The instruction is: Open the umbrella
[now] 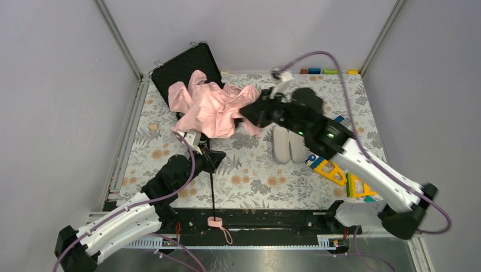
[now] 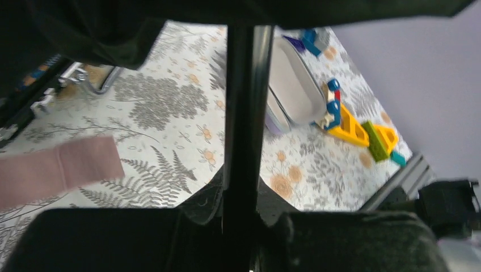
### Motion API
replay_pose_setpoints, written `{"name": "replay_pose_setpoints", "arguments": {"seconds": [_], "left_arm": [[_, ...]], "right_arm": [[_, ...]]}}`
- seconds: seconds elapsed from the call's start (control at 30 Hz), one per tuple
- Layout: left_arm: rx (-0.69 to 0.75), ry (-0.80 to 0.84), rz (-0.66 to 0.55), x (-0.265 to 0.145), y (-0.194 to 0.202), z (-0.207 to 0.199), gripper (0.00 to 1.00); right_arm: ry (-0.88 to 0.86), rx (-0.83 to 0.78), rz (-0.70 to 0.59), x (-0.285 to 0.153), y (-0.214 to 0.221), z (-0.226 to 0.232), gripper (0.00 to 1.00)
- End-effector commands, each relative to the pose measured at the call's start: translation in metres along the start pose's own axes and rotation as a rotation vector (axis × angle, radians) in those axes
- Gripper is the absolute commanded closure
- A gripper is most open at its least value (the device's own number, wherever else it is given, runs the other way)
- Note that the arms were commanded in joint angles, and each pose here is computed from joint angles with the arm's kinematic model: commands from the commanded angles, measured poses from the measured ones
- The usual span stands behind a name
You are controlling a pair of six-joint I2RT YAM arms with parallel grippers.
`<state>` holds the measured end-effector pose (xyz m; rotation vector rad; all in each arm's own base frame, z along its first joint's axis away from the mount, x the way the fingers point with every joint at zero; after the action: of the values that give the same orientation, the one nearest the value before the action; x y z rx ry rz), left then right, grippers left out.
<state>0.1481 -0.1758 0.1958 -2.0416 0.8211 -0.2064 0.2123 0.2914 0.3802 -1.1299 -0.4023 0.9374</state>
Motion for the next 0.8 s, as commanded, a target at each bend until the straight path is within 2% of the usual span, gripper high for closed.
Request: {"name": "replay_pose_setpoints", "arguments": {"seconds": [0.0, 0.03, 0.1, 0.17, 0.2, 0.33, 0.5, 0.53, 0.57, 0.6, 0.7, 0.77], "left_arm": [[-0.151, 0.001, -0.104, 0.0, -0.031, 0.003, 1.0], [-0.147, 0.007, -0.102, 0.0, -0.032, 0.002, 1.0], [-0.128, 0.048, -0.088, 0.0, -0.033, -0.003, 1.0], [-0.103, 0.084, -0.079, 0.0, -0.034, -0.008, 1.0], [-0.085, 0.104, -0.063, -0.001, -0.033, -0.01, 1.0], [-0.017, 0.185, -0.016, -0.005, -0.033, -0.02, 1.0], [0.052, 0.237, 0.052, -0.005, -0.026, -0.023, 1.0], [0.062, 0.224, 0.077, -0.003, -0.023, -0.02, 1.0], [0.067, 0.215, 0.105, -0.001, -0.02, -0.019, 1.0], [0.066, 0.205, 0.127, 0.001, -0.017, -0.017, 1.0], [0.045, 0.135, 0.148, 0.006, -0.013, -0.009, 1.0], [0.034, 0.064, 0.153, 0.008, -0.011, 0.002, 1.0]], "right_arm": [[0.106, -0.078, -0.198, -0.083, -0.037, -0.003, 0.76], [0.138, -0.06, -0.224, -0.085, -0.034, -0.008, 0.68], [0.16, -0.017, -0.259, -0.081, -0.024, -0.016, 0.45], [0.134, 0.002, -0.229, -0.064, -0.012, -0.019, 0.23], [0.111, 0.006, -0.201, -0.056, -0.01, -0.017, 0.16], [0.019, 0.017, -0.091, -0.012, -0.003, -0.009, 0.02], [-0.056, 0.04, -0.005, 0.04, 0.004, -0.003, 0.0], [-0.071, 0.046, -0.006, 0.047, 0.005, 0.0, 0.01], [-0.076, 0.049, -0.001, 0.058, 0.008, -0.001, 0.06], [-0.078, 0.048, 0.003, 0.063, 0.008, 0.0, 0.17], [-0.008, 0.01, 0.037, 0.057, 0.009, -0.007, 0.64], [0.063, -0.038, -0.004, 0.036, -0.001, -0.013, 0.85]]}}
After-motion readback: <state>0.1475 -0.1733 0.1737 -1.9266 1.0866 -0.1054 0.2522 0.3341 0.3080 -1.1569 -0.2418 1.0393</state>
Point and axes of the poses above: each gripper's point midway between its finger pads, its own x axis out along the fingers, its own z axis along the line the jaws close on, y = z × x, the point moved 7 cm from there along -x, back along the fingers, and after that the axes turned 6 degrees about -x, right-handed, at the moved point
